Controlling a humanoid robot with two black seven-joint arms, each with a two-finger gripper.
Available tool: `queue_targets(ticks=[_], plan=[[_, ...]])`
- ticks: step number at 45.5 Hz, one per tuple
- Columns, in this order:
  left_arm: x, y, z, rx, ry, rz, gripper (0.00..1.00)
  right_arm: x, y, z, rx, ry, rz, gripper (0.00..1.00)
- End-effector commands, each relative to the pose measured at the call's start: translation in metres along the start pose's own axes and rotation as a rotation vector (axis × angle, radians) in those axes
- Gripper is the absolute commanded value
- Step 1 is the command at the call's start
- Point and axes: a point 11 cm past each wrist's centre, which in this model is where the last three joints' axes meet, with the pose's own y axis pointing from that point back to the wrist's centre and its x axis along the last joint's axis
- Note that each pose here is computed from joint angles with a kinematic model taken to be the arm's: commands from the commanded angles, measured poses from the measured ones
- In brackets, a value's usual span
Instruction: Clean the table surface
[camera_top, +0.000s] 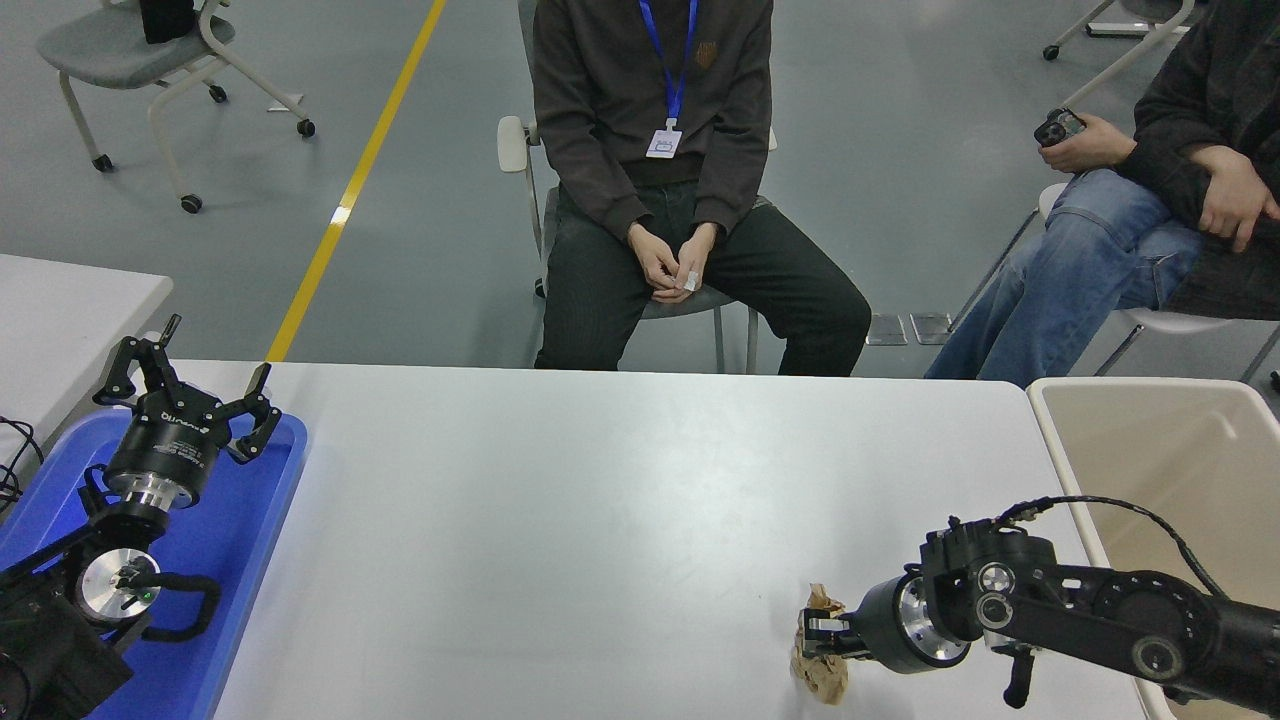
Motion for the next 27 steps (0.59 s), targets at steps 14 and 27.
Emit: queue_targets(ticks=[14,27], plan=[[0.000,0.000,0.000,0.000,0.000,0.000,1.00,0.040,0.058,0.007,0.036,-0.050,0.040,0.00],[0.000,0.000,0.001,-0.001,-0.002,0.001,1.00,0.074,0.106,0.005,0.094,-0.047,0.114,0.00]])
